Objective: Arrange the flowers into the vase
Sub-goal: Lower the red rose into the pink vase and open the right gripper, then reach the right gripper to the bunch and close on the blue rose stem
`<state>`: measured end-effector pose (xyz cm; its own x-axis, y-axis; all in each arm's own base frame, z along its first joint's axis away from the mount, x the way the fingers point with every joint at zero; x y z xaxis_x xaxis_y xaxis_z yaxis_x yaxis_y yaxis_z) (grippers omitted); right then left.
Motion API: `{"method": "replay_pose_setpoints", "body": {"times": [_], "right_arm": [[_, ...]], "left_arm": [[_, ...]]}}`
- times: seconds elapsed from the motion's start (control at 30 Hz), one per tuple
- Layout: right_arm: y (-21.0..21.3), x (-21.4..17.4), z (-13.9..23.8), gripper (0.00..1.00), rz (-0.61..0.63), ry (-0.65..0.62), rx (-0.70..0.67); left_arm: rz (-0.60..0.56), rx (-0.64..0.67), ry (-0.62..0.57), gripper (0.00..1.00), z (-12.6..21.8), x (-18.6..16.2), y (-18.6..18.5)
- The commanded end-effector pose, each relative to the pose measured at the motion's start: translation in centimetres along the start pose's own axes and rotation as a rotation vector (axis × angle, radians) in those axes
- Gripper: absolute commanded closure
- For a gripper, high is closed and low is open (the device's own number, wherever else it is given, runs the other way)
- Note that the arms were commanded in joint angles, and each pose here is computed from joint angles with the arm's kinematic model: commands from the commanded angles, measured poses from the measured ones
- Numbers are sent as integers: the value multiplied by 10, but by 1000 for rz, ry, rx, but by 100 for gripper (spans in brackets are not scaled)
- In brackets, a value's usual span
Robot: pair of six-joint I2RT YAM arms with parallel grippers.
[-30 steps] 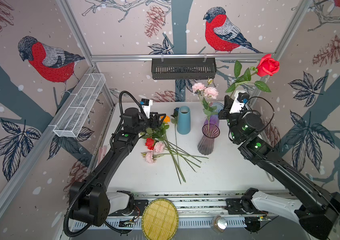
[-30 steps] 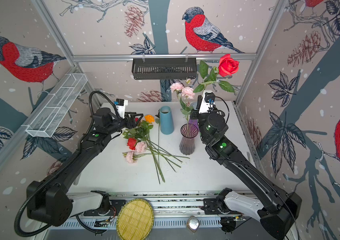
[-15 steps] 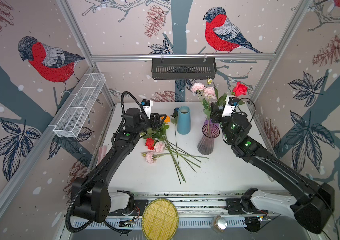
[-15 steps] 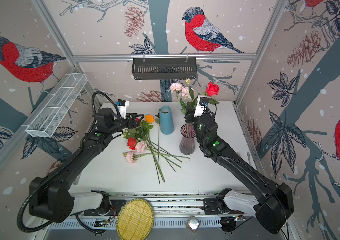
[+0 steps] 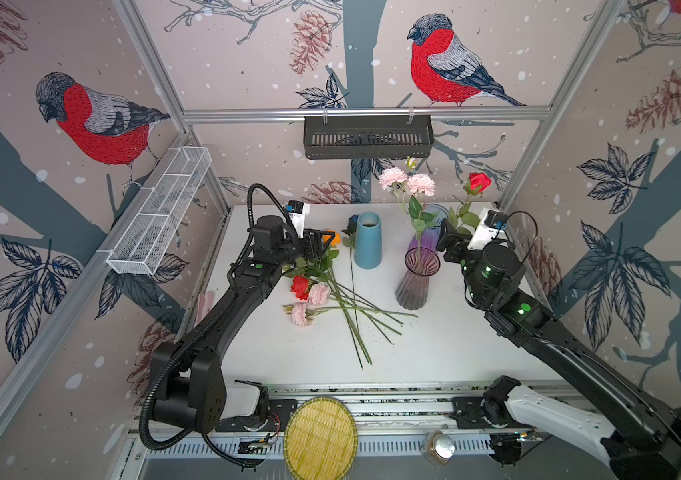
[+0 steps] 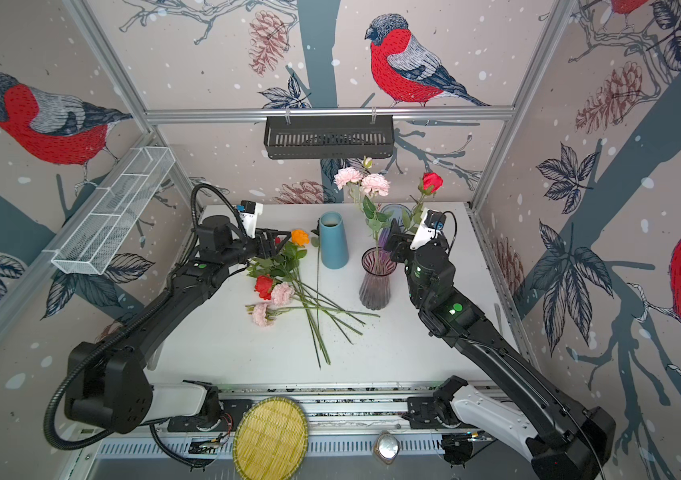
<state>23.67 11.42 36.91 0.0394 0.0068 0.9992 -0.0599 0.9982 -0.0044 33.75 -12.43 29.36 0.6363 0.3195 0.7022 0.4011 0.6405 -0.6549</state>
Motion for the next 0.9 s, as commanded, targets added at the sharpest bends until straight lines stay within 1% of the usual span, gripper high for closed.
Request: {"method": "replay_pose_setpoints", "body": {"times": [0.0,0.13,0.23,0.33,0.47,0.5,0.57,0.63,0.7,0.8,0.87], "right_arm": [[2,-19,11,16,-44,73,26],[28,-28,21,17,-75,157,121],[57,-27,24,18,-47,215,201],[85,-26,27,20,-4,233,264],[118,-31,25,21,40,250,358],[126,-35,25,22,56,250,397],[139,-45,29,22,81,253,476],[147,-58,31,22,79,285,548],[152,-68,32,22,61,355,575],[158,-81,38,22,88,450,662],[162,-96,41,22,129,520,711]], "left_arm": [[-1,-47,-8,42,-2,6,-1],[59,-108,9,44,-8,6,14],[75,-121,39,44,-11,0,24],[88,-123,59,44,-16,-5,30],[150,-101,115,44,-26,-11,42],[147,-125,111,45,-26,-5,36],[147,-161,120,46,-23,-2,29],[106,-207,109,46,-16,2,15],[12,-242,78,45,-8,2,-1],[-90,-180,86,45,-5,-10,-11],[-139,-104,102,44,-8,-21,-13]]}}
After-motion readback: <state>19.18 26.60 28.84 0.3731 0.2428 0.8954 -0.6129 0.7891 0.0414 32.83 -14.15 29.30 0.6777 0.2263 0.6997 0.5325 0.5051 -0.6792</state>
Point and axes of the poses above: each gripper's point midway between its finger pads, its own z axis back along the fingers, its own y axis along the line the jaws close on, x = y × z, the point moved 8 cm from there along z, back along the fingers, and after that the axes turned 15 degrees about z, right-handed, at the moved point
